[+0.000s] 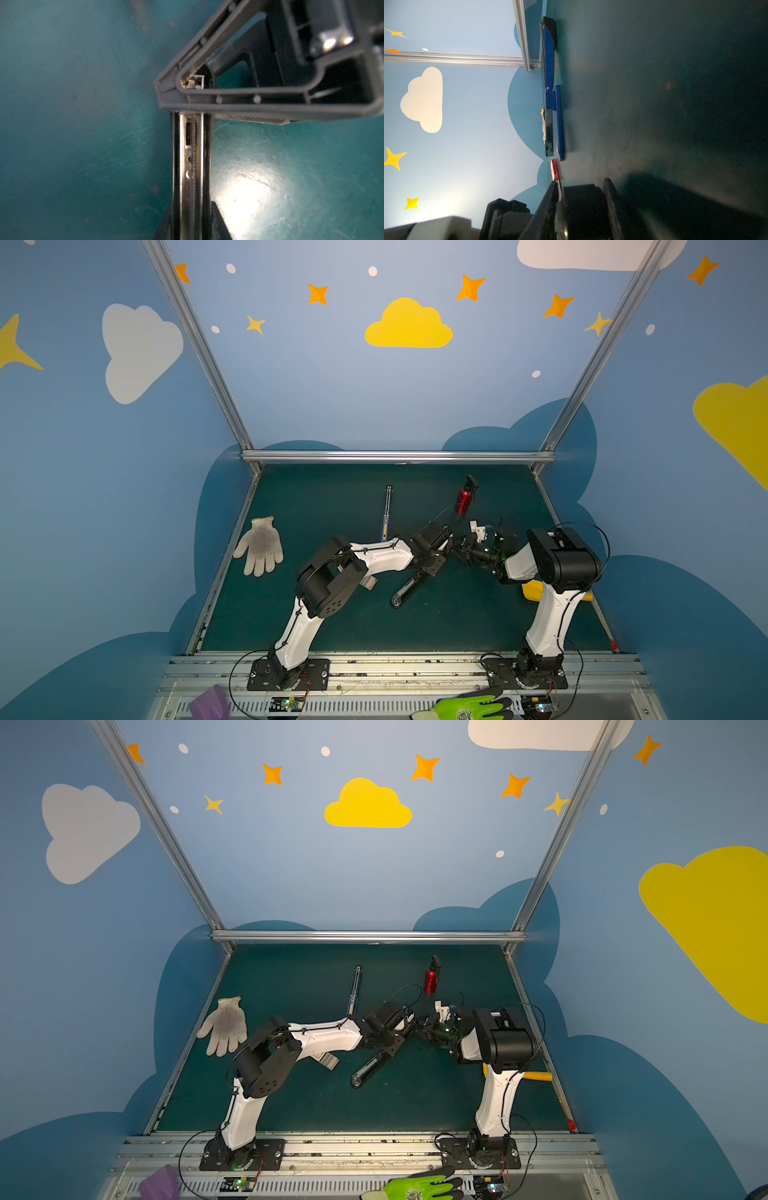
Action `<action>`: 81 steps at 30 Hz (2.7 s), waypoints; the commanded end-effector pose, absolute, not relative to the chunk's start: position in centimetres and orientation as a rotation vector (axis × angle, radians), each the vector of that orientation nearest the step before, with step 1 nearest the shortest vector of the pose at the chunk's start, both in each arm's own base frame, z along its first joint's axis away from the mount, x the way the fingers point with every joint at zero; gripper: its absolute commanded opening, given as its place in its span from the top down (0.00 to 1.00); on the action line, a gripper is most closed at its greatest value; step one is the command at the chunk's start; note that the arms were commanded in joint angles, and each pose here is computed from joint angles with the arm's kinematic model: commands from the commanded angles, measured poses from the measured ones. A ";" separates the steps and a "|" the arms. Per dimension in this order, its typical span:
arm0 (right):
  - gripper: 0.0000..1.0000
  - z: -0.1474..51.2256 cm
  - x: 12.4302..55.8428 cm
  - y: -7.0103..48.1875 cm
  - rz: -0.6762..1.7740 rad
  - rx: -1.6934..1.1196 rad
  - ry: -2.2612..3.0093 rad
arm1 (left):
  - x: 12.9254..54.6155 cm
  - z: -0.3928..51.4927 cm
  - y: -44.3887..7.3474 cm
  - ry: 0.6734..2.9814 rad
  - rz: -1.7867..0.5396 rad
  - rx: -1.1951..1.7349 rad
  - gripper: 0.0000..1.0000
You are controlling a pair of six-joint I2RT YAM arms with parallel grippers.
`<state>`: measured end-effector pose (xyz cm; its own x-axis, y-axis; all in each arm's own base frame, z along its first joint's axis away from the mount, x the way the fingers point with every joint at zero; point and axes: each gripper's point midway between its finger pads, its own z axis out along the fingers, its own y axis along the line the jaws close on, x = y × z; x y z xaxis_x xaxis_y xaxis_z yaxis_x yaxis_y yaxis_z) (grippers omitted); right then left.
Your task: Load the staples into the stapler
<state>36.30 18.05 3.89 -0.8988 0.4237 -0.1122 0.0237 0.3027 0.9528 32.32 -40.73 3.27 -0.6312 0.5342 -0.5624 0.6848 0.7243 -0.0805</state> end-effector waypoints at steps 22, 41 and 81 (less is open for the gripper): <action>0.84 8.9 38.1 14.5 1.457 0.232 2.171 | 26.9 12.6 -29.9 2.179 -0.584 0.613 0.43; 0.84 8.0 38.4 13.2 1.459 0.287 2.190 | 23.0 6.3 -29.5 2.086 -0.814 0.812 0.45; 0.86 7.5 37.9 14.1 1.418 0.258 2.241 | 24.7 4.5 -31.3 2.029 -0.754 0.897 0.95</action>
